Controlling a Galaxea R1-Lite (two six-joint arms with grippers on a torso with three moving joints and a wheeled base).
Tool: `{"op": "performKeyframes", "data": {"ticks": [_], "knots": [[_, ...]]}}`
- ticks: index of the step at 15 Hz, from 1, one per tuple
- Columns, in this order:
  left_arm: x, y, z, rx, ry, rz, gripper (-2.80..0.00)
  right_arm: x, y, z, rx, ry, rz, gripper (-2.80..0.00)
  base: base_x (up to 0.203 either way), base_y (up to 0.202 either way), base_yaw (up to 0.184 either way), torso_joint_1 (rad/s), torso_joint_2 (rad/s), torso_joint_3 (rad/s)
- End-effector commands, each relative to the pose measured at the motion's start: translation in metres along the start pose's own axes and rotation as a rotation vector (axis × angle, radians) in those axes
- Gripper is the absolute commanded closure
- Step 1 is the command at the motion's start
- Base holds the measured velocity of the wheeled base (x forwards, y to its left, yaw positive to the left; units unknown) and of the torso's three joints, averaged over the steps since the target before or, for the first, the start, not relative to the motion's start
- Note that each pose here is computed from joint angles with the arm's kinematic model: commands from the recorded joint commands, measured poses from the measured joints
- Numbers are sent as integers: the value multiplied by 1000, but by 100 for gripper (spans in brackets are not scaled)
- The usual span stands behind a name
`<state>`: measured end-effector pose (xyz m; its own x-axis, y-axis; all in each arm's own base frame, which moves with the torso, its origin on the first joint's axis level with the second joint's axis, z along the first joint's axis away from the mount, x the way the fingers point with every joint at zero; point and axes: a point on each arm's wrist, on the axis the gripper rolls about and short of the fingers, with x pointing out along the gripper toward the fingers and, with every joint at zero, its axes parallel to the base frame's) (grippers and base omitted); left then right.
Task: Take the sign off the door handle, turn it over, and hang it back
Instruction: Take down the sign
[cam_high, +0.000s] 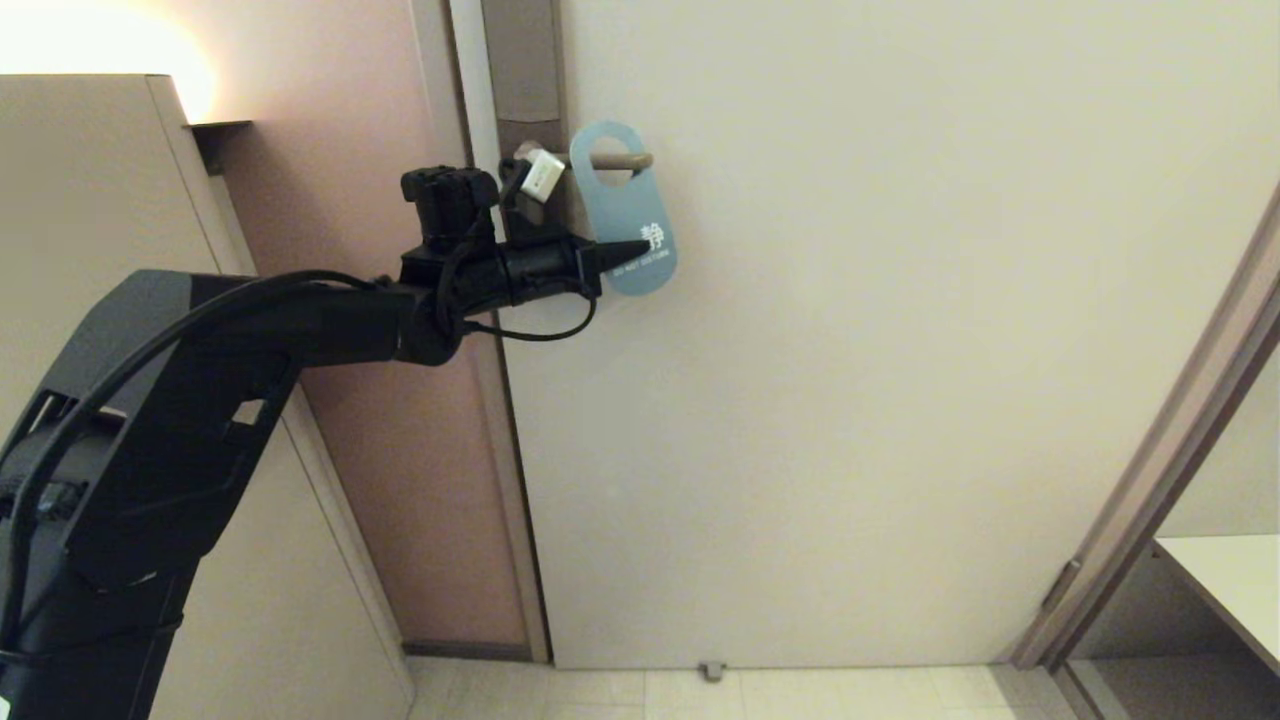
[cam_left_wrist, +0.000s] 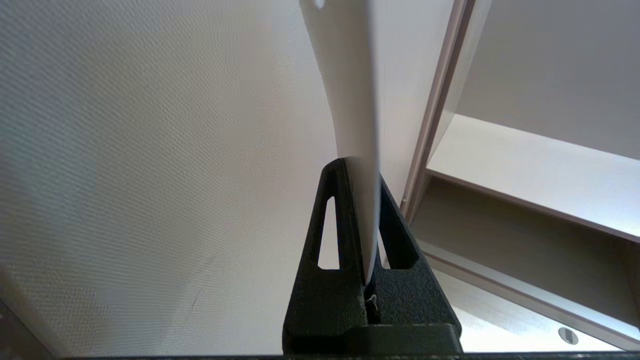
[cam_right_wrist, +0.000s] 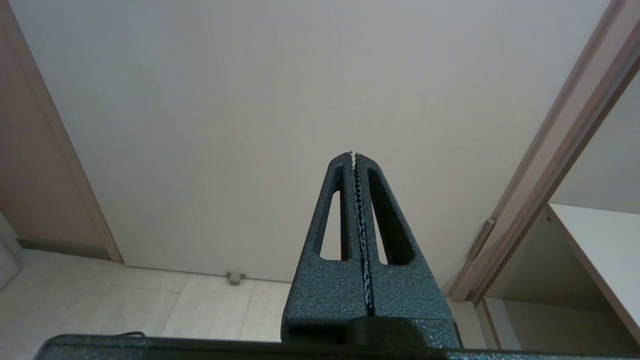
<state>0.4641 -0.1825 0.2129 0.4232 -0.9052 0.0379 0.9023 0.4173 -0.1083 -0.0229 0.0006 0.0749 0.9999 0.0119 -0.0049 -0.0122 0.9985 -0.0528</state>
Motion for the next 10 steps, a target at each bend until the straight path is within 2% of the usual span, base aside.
{"op": "performKeyframes", "data": {"ticks": [1, 7, 10], "knots": [[0, -4, 5, 9, -8, -10, 0, 0, 0, 0, -1, 1, 0, 0, 0, 0, 0, 0, 0, 0], [2, -11, 12, 19, -18, -21, 0, 0, 0, 0, -1, 1, 0, 0, 0, 0, 0, 0, 0, 0], [6, -14, 9, 13, -10, -30, 0, 0, 0, 0, -1, 1, 1, 0, 0, 0, 0, 0, 0, 0]]}}
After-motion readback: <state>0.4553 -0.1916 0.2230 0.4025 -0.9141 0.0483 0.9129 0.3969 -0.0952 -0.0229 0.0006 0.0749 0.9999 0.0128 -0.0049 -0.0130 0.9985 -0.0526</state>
